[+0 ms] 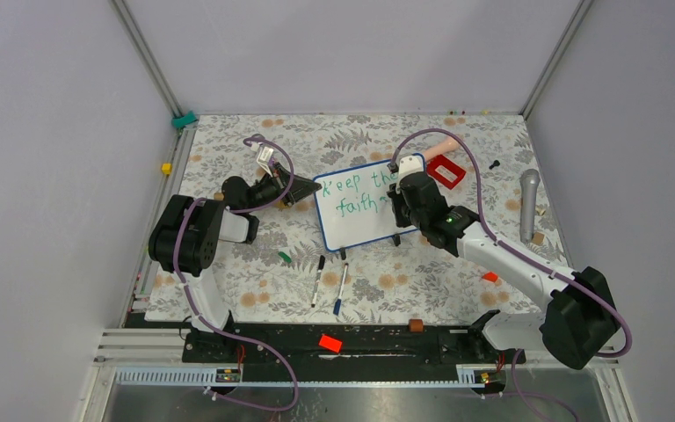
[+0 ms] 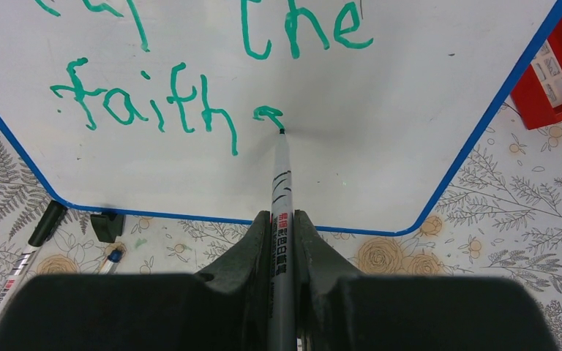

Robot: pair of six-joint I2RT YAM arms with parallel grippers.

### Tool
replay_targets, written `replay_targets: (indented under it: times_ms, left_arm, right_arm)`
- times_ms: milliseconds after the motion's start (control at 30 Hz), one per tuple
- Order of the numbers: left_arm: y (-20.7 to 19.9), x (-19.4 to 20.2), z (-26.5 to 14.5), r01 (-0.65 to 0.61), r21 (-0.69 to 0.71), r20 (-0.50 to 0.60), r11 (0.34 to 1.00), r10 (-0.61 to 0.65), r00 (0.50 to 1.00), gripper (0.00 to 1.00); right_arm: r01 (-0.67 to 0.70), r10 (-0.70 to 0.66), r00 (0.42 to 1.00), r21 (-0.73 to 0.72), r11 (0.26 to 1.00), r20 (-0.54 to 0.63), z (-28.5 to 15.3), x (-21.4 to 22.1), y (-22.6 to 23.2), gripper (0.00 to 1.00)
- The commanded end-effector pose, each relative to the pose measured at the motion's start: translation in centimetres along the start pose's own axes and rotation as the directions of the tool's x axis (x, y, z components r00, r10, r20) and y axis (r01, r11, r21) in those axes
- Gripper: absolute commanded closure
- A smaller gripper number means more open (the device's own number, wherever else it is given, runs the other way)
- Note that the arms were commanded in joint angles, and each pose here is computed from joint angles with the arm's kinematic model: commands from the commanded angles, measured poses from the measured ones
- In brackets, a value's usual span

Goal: Write a sentence on the whiteboard

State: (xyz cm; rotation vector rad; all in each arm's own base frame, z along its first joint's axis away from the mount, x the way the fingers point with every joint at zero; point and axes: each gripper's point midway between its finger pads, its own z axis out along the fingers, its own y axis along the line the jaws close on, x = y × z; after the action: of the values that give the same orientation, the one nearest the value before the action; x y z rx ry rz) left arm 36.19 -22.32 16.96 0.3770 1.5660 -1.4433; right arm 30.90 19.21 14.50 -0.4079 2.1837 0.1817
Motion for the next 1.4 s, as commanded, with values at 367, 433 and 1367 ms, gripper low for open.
replay_targets:
  times_ms: [367, 433, 1367]
  left_arm:
    - [-1.4, -0.5, 0.2, -0.11, 0.064, -0.003, 0.992, 0.11, 0.994, 1.0]
    - [-1.4, -0.4, 0.2, -0.108, 0.063, -0.004, 0.992, 0.109, 0.994, 1.0]
    - [-1.2, -0.5, 0.3, -0.106, 0.06, -0.002, 0.993, 0.106, 0.994, 1.0]
  right_arm:
    - [-0.017, 0.019, 0.999, -0.072, 0.997, 0.028, -0.9, -0.9, 1.1, 1.0]
    - [-0.017, 0.02, 0.999, -0.057, 0.998, 0.046, -1.3, -1.3, 0.7, 1.0]
    - [-0.047, 0.051, 0.997, -0.078, 0.996, 0.05, 0.5, -3.5, 1.9, 1.0]
